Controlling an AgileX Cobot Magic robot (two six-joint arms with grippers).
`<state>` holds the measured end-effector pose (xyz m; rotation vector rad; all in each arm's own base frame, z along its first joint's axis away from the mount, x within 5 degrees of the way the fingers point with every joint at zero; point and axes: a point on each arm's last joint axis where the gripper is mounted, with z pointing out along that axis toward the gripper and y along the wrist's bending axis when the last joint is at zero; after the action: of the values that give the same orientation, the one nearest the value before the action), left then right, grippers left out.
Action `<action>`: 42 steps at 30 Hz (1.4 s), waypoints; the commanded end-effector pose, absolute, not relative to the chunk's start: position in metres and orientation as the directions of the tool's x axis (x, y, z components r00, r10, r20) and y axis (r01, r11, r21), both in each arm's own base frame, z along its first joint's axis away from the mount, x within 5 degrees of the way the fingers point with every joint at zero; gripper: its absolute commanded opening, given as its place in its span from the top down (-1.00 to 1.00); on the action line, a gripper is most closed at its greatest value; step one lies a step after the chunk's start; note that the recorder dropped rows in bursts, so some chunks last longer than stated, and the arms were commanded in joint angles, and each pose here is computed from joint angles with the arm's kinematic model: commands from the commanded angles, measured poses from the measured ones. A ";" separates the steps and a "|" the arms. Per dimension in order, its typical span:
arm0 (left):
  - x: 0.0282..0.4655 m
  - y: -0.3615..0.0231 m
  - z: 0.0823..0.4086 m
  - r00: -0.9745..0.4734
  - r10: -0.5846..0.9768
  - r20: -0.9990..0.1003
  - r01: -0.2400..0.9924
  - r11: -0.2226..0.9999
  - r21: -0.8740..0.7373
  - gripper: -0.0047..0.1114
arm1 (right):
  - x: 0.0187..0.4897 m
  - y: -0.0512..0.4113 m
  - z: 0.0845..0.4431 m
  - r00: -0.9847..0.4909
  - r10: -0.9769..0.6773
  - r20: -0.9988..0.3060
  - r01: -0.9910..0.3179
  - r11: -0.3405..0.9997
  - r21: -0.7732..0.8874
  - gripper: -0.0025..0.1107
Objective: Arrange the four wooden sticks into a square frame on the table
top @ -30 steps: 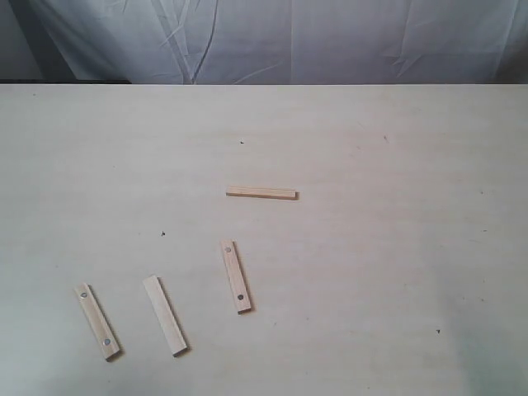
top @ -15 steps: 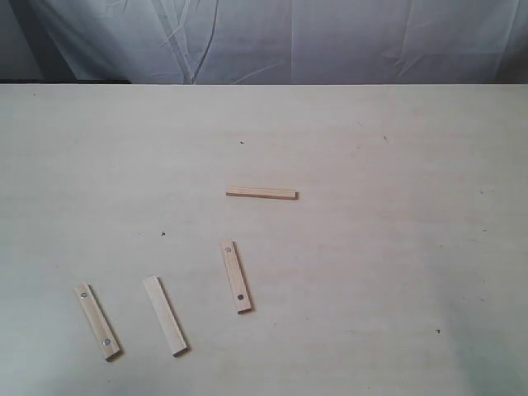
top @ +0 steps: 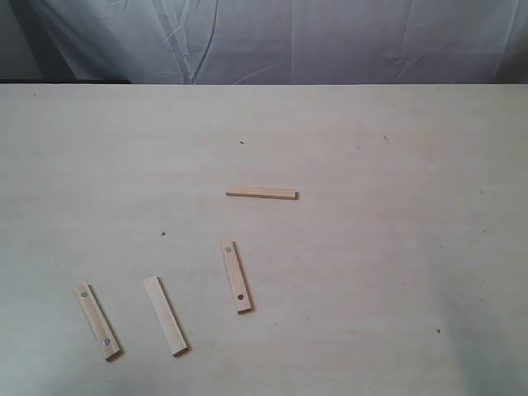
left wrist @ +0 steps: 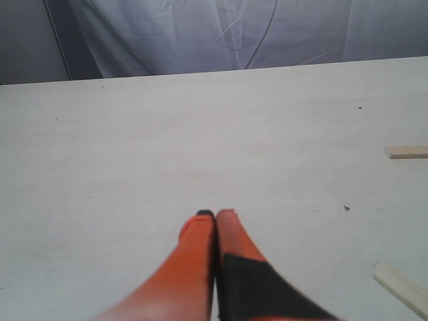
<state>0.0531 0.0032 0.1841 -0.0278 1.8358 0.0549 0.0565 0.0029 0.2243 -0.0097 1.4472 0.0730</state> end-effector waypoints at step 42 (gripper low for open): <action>0.053 0.003 0.184 -0.249 0.010 -0.968 -0.050 0.998 0.023 0.92 | 0.240 0.202 0.218 -0.855 -0.353 -0.380 -0.449 0.870 0.202 0.97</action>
<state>0.0531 0.0032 0.1841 -0.0278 1.8358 0.0549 0.2393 0.1752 0.2193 -0.5133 2.7139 0.3958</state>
